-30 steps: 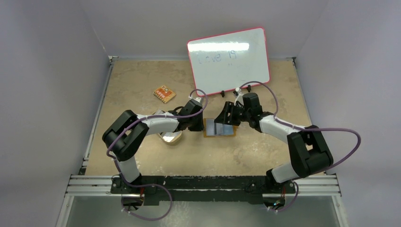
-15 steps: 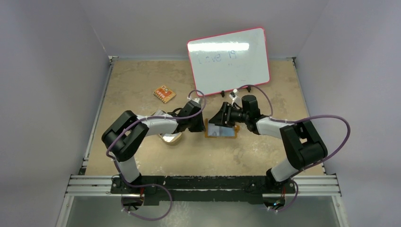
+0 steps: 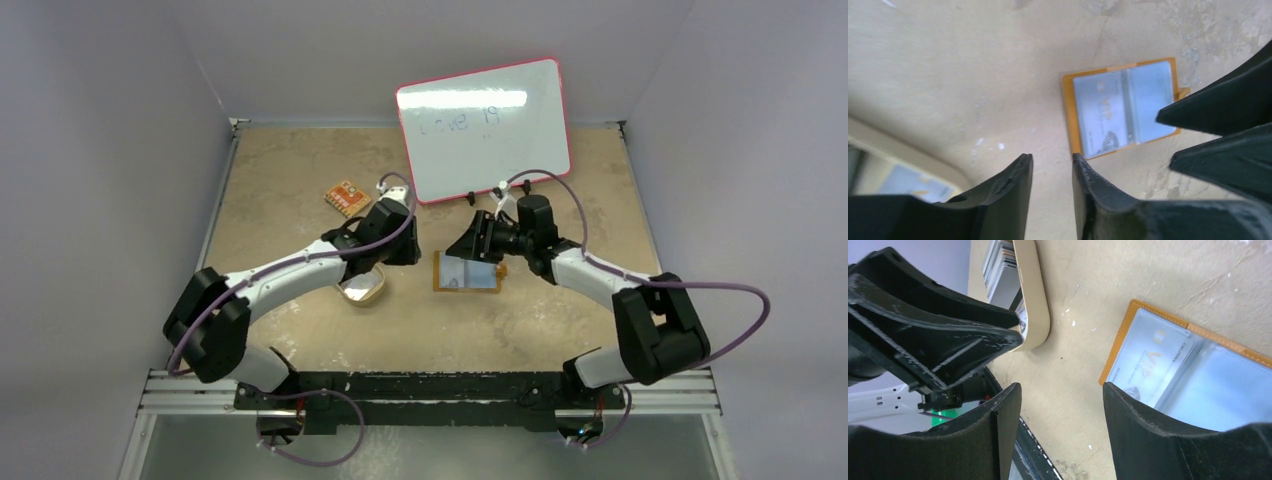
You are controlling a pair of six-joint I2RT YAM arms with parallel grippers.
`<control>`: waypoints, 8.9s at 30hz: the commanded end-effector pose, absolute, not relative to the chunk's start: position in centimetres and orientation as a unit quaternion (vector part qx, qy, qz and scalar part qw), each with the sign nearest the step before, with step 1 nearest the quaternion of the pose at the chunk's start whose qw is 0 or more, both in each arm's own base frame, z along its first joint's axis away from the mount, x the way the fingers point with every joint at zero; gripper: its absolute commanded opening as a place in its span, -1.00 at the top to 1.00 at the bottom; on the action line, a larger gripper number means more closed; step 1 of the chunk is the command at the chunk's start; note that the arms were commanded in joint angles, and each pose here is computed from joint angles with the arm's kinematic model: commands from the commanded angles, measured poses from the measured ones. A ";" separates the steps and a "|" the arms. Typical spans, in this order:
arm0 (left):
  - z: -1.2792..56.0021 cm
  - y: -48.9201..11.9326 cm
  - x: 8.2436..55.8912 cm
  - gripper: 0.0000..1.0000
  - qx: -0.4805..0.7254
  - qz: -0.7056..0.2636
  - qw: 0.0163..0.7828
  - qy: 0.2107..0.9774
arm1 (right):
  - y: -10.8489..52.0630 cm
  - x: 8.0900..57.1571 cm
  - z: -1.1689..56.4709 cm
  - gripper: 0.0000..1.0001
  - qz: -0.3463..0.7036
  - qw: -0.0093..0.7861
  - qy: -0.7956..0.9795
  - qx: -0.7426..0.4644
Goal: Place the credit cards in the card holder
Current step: Pick up the credit card from the storage box, then insert the credit card into the card holder.
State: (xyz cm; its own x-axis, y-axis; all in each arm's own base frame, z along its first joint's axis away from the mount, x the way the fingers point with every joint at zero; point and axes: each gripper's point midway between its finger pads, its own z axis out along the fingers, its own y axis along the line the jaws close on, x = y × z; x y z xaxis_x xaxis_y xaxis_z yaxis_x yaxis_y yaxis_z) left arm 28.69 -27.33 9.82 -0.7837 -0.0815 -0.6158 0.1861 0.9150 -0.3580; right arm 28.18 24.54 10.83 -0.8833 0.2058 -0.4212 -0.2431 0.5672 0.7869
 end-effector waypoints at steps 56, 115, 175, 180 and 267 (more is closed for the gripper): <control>10.8 -8.7 31.0 0.10 0.159 0.259 0.272 0.913 | 24.5 28.0 14.5 -0.27 0.471 0.276 0.836 -0.050; 15.7 -33.9 28.0 1.00 -0.069 -0.507 0.227 0.829 | 13.0 31.4 3.8 -0.33 0.193 0.271 0.936 0.113; 1.6 -32.7 29.0 1.00 0.031 -0.309 0.131 0.941 | 14.6 29.1 1.7 0.24 0.248 0.247 0.934 0.073; 2.6 -34.3 28.9 1.00 0.018 -0.360 0.127 0.924 | 14.6 29.1 1.5 0.28 0.247 0.244 0.935 0.072; 1.5 -33.7 30.5 1.00 0.144 -0.307 0.094 0.936 | 14.9 29.5 0.9 0.54 0.247 0.237 0.938 0.058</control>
State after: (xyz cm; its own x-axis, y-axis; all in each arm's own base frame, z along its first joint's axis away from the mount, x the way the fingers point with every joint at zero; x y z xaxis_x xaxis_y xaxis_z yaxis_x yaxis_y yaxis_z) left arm 30.65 -34.84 3.08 -0.9519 0.1541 -0.2649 0.2891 0.7385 -0.6092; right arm 30.55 14.74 1.81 -0.8557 0.2563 -0.4495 0.0005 0.8692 0.4945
